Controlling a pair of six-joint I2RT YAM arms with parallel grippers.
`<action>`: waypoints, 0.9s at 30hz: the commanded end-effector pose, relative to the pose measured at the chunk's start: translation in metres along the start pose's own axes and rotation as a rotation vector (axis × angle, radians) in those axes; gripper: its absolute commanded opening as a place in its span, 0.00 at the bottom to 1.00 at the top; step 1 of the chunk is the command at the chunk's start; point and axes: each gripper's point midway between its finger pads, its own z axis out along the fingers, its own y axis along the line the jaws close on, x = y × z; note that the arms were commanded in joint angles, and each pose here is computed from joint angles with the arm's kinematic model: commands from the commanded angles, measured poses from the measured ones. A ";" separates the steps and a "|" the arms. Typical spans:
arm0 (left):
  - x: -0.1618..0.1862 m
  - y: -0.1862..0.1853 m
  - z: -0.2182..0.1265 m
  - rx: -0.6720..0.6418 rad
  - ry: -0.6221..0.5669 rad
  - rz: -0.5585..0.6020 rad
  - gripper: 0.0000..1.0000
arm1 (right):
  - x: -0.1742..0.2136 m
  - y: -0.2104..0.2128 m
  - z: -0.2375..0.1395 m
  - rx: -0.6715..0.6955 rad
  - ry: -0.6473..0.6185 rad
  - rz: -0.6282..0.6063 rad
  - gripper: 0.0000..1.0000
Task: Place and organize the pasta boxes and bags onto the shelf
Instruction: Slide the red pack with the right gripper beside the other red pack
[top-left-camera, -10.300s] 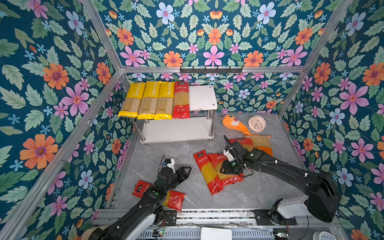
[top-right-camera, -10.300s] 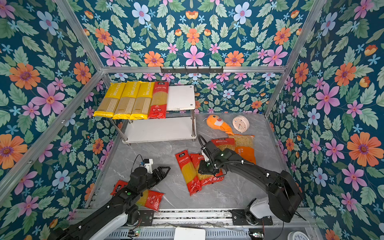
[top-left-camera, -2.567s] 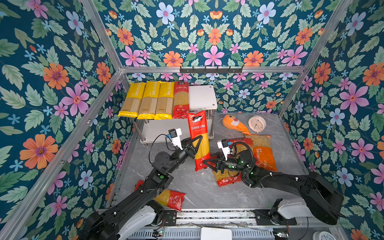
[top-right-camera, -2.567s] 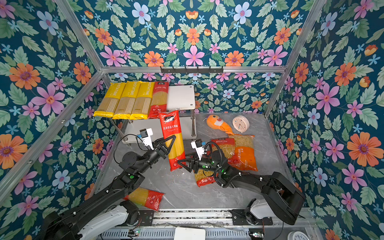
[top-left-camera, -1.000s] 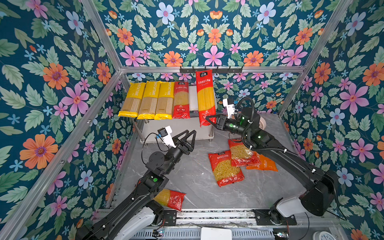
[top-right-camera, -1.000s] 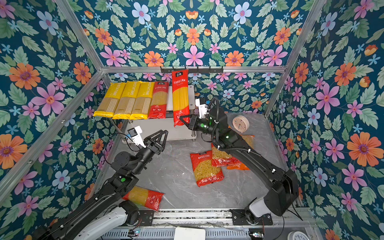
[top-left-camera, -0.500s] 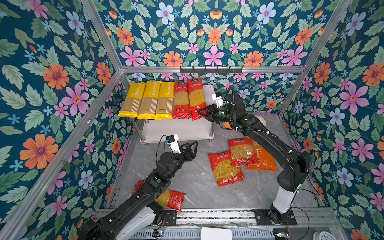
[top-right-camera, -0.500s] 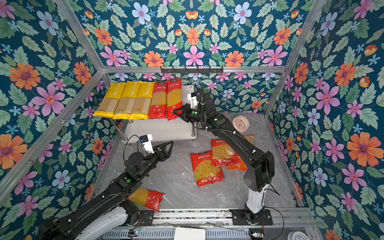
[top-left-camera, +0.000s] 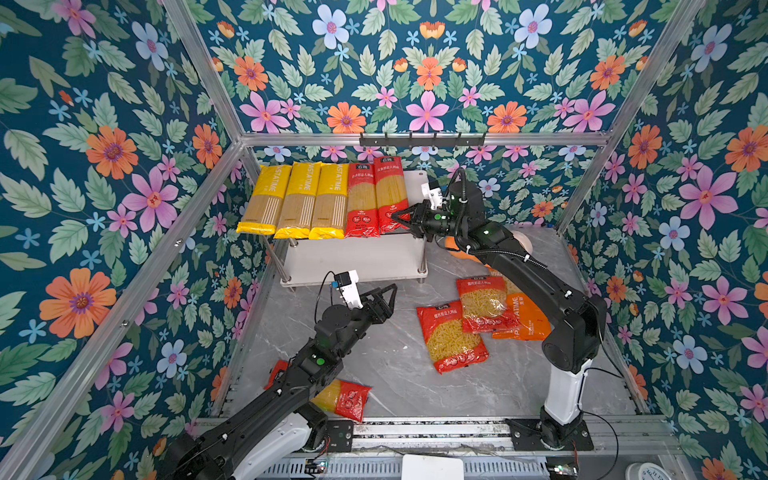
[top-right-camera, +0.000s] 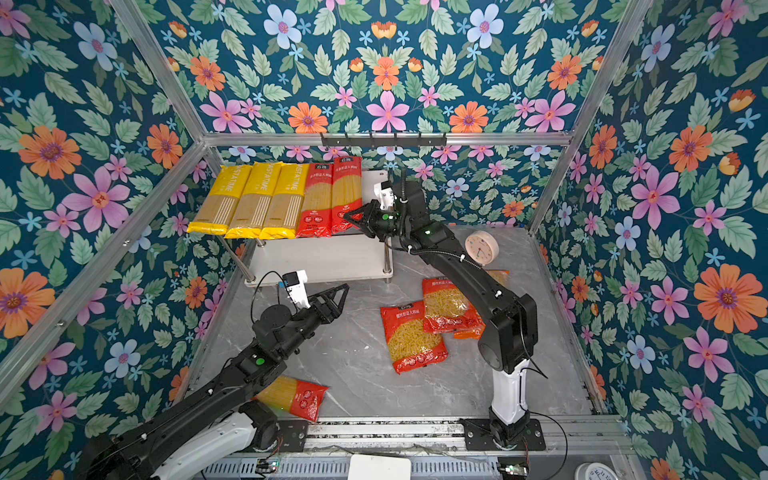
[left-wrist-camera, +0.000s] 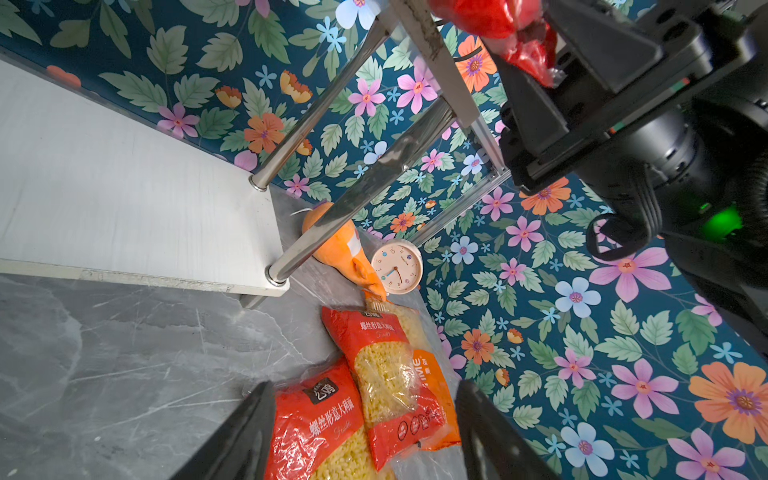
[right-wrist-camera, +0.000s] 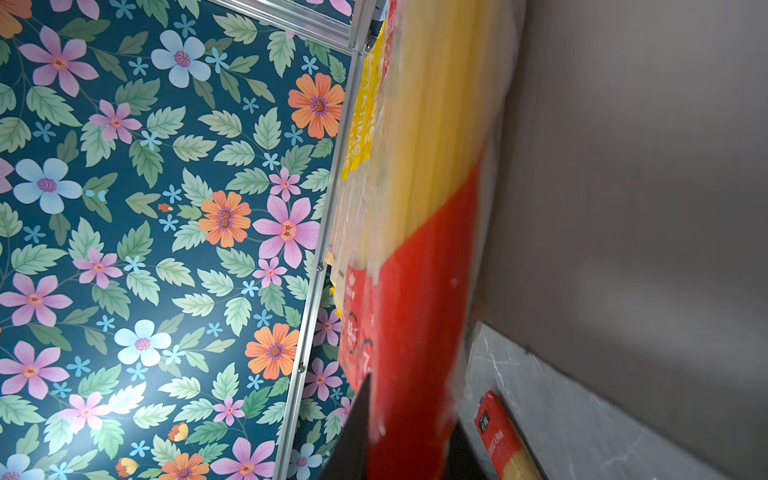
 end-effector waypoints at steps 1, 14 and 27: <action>-0.005 -0.005 0.000 0.028 -0.026 -0.003 0.71 | -0.003 0.008 -0.007 -0.012 -0.026 -0.029 0.29; 0.001 -0.001 0.000 0.031 -0.019 -0.019 0.71 | -0.003 -0.001 -0.002 -0.006 -0.015 0.000 0.17; 0.005 0.005 0.000 0.007 -0.008 -0.012 0.71 | 0.008 -0.003 0.011 -0.047 0.051 0.049 0.19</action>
